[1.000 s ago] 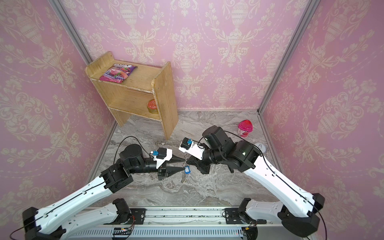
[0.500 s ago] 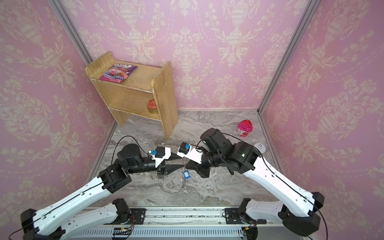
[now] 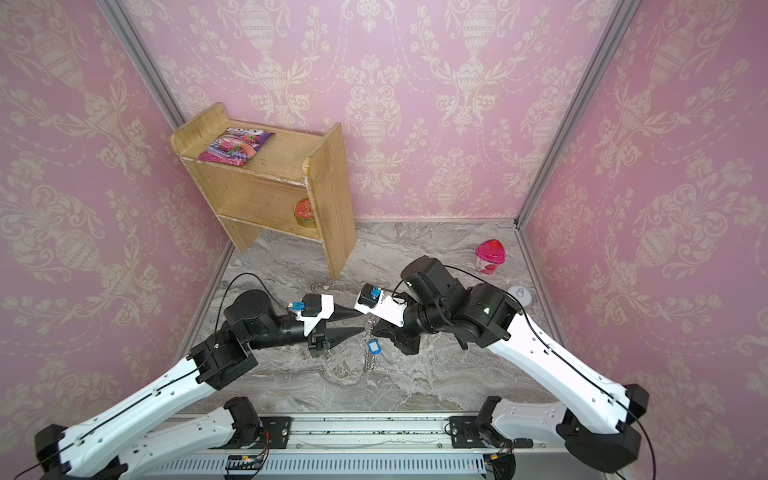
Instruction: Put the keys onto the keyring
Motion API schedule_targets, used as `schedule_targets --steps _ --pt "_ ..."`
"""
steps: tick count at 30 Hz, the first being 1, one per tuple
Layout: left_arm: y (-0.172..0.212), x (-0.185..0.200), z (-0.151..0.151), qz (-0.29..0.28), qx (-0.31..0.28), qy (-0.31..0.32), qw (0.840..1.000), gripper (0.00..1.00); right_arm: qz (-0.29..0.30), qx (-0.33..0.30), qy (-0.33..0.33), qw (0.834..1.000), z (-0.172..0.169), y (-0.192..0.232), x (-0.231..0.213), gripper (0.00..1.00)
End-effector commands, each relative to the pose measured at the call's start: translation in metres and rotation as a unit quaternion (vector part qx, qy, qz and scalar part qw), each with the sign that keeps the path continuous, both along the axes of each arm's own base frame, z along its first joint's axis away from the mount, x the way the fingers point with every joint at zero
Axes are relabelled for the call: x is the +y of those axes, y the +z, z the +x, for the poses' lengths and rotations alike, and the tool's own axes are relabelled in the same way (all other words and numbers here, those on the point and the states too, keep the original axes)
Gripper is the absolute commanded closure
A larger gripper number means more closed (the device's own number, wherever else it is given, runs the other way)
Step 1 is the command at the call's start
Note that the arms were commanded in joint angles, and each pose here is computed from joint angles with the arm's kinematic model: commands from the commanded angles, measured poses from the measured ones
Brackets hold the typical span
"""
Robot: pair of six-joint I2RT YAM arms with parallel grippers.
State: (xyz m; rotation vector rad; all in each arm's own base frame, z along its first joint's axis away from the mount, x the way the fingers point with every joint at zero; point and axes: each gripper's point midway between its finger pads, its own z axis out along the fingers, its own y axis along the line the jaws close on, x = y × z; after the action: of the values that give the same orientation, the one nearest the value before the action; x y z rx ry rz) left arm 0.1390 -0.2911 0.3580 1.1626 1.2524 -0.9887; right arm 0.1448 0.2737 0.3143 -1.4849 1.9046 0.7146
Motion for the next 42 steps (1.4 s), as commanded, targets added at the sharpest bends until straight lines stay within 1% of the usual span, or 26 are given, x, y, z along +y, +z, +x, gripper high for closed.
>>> schedule_targets --steps 1,5,9,12,17,22,35,42 --pt "0.016 0.004 -0.001 -0.016 0.0 0.005 1.0 0.66 0.014 -0.023 0.005 1.0 -0.001 0.014 -0.001 1.0" --pt "0.014 0.0 -0.007 -0.009 0.019 -0.019 1.0 0.75 0.015 -0.026 0.004 1.0 -0.001 0.016 -0.001 1.0" --pt "0.001 -0.007 -0.008 0.009 0.05 -0.04 0.998 0.78 0.018 -0.029 0.003 0.999 -0.001 0.019 -0.002 1.0" --pt "-0.013 -0.012 -0.008 0.026 0.067 -0.049 0.996 0.78 0.021 -0.03 0.004 0.999 -0.001 0.02 -0.002 1.0" --pt "-0.013 -0.013 -0.007 0.019 0.07 -0.051 0.996 0.78 0.021 -0.031 0.005 0.999 -0.002 0.021 -0.002 1.0" --pt "-0.017 -0.015 -0.006 0.025 0.08 -0.052 0.995 0.78 0.024 -0.033 0.007 0.999 -0.002 0.022 -0.002 1.0" --pt "-0.024 -0.015 0.0 0.036 0.076 -0.033 0.996 0.68 0.036 -0.03 0.021 0.999 -0.009 0.027 -0.001 1.0" --pt "-0.024 -0.017 -0.002 0.034 0.087 -0.045 0.995 0.69 0.041 -0.041 0.014 0.998 -0.006 0.03 -0.002 1.0"
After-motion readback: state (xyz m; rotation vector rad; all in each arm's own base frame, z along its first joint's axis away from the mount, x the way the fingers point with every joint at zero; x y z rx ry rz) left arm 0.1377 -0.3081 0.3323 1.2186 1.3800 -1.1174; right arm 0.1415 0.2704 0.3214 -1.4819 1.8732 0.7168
